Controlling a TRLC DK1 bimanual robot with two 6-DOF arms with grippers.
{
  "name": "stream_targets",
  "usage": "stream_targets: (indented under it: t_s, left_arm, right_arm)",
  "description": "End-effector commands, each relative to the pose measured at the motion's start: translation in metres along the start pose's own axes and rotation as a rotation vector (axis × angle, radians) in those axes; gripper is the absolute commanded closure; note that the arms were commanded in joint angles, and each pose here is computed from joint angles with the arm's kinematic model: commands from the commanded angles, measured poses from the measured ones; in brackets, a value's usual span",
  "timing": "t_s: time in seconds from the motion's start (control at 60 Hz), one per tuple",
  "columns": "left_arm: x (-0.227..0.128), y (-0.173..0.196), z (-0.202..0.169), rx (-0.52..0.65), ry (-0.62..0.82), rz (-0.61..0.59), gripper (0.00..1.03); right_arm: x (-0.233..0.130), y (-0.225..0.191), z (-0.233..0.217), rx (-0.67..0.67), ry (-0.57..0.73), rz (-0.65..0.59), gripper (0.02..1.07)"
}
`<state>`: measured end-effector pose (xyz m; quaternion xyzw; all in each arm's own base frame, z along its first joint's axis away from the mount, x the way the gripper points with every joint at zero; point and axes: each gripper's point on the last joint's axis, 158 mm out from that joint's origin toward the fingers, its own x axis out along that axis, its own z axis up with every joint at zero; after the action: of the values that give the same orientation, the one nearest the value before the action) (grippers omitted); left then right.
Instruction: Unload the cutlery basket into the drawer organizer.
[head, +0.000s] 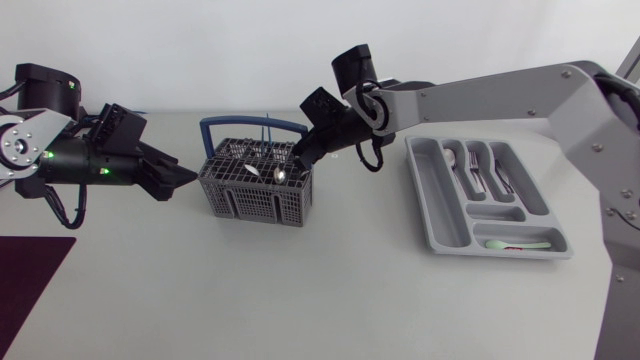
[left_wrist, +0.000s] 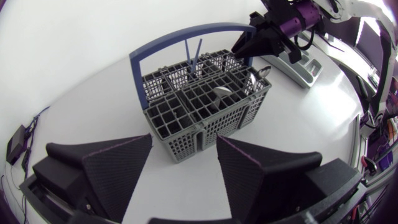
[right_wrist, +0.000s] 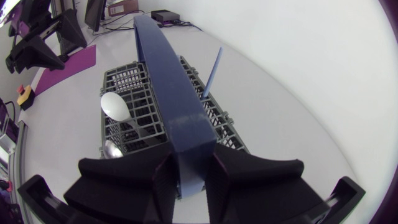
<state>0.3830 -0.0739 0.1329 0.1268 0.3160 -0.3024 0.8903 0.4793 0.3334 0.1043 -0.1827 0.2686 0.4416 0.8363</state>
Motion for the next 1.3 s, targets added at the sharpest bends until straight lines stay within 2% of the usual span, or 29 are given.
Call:
stream_targets:
  t_s: [0.0,0.417,0.533,0.583,0.6,0.617,0.633,0.683,0.767,0.85,0.983,1.05,1.133,1.217,1.25,1.283]
  left_arm:
    - [0.005,-0.002,0.001,0.026,0.0,-0.015,0.11]
    - [0.004,-0.013,-0.002,0.039,-0.002,-0.041,0.11]
    - [0.003,-0.02,-0.005,0.042,0.0,-0.051,0.11]
    - [0.002,-0.023,-0.004,0.049,-0.004,-0.054,0.11]
    - [0.002,-0.025,-0.003,0.051,-0.005,-0.057,0.11]
    - [0.001,-0.026,-0.003,0.05,-0.005,-0.058,0.11]
    - [0.0,-0.029,-0.001,0.056,-0.008,-0.061,0.11]
    - [-0.003,-0.033,0.0,0.06,-0.007,-0.065,0.11]
    - [-0.011,-0.039,0.005,0.078,-0.018,-0.067,0.11]
    - [-0.018,-0.051,0.01,0.122,-0.034,-0.076,0.11]
    - [-0.022,-0.09,0.017,0.272,-0.058,-0.142,0.11]
    - [-0.021,-0.123,0.02,0.44,-0.052,-0.186,0.1]
    - [-0.018,-0.14,0.022,0.559,-0.045,-0.188,0.1]
    - [-0.014,-0.16,0.027,0.735,-0.05,-0.179,0.1]
    - [-0.014,-0.162,0.028,0.753,-0.05,-0.173,0.1]
    - [-0.011,-0.173,0.031,0.855,-0.052,-0.167,0.1]
  right_arm:
    - [-0.016,-0.001,-0.01,-0.025,0.018,0.007,1.0]
    - [-0.096,0.047,-0.071,-0.089,0.073,0.113,1.0]
    - [-0.107,0.049,-0.081,-0.096,0.074,0.111,0.99]
    - [-0.109,0.045,-0.08,-0.085,0.064,0.096,0.83]
    - [-0.111,0.045,-0.078,-0.085,0.061,0.092,0.64]
    - [-0.112,0.045,-0.077,-0.084,0.058,0.091,0.55]
    - [-0.115,0.045,-0.075,-0.076,0.052,0.086,0.35]
    - [-0.121,0.046,-0.071,-0.079,0.041,0.077,0.18]
    - [-0.137,0.049,-0.063,-0.089,0.013,0.052,0.11]
    - [-0.154,0.052,-0.057,-0.106,-0.017,0.031,0.11]
    - [-0.188,0.06,-0.063,-0.132,-0.059,-0.02,0.11]
    - [-0.2,0.064,-0.076,-0.137,-0.06,-0.039,0.11]
    - [-0.206,0.067,-0.088,-0.139,-0.057,-0.052,0.11]
    - [-0.212,0.069,-0.099,-0.134,-0.053,-0.066,0.11]
    - [-0.213,0.07,-0.103,-0.13,-0.051,-0.069,0.11]
    - [-0.213,0.072,-0.108,-0.128,-0.045,-0.066,0.11]
